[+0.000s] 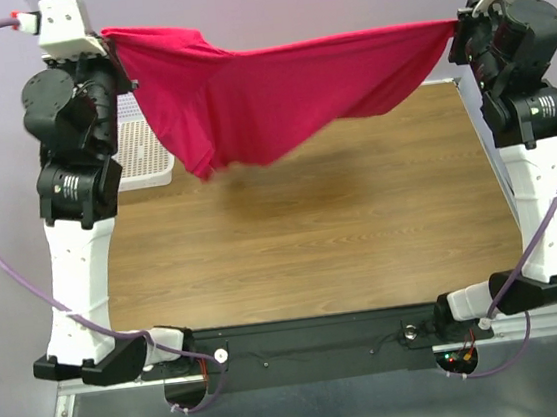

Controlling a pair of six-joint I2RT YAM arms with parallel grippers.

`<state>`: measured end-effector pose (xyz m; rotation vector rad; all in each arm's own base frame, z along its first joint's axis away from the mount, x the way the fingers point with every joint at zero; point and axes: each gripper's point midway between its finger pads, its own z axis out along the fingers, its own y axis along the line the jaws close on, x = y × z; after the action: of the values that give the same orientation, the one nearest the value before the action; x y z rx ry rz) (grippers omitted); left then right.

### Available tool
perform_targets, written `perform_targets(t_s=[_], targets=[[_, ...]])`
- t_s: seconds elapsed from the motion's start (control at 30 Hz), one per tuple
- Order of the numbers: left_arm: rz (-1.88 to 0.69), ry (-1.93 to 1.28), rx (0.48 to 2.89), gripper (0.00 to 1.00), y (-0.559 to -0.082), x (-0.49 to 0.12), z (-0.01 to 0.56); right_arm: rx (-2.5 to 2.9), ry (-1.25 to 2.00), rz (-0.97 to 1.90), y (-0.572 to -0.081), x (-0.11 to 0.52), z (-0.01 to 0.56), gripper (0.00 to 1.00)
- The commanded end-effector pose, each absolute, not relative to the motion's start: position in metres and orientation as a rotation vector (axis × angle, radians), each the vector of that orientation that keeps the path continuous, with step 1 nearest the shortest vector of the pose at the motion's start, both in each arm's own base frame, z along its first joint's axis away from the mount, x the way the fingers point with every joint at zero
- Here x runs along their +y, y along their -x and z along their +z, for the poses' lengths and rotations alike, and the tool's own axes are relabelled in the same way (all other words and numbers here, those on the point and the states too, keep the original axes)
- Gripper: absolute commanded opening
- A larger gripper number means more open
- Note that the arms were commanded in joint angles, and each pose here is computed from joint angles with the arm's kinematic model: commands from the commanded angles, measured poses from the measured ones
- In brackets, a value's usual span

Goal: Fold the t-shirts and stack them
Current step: Flatten the tshirt out

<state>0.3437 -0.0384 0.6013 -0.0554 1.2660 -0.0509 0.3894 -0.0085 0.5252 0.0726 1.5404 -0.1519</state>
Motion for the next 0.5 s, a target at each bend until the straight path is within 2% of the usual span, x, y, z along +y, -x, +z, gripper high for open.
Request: perform_targets(t_s=[0.0,0.17,0.3,0.47], targets=[[-0.021,0.080,1.232,0.00,-0.326,-0.026,0.615,1.428,-0.097,-0.191,-0.353,-0.020,0.562,0.01],[-0.048,0.026,1.279,0.00,-0.324,-0.035,0.606,1.389,-0.063,-0.166,-0.334,-0.016,0.574,0.01],[-0.023,-0.017,1.362,0.00,-0.343,-0.041,0.576,1.445,-0.022,-0.164,-0.348,-0.010,0.552,0.01],[0.024,-0.055,1.529,0.00,-0.391,-0.049,0.515,1.554,-0.003,-0.183,-0.379,-0.009,0.506,0.01]])
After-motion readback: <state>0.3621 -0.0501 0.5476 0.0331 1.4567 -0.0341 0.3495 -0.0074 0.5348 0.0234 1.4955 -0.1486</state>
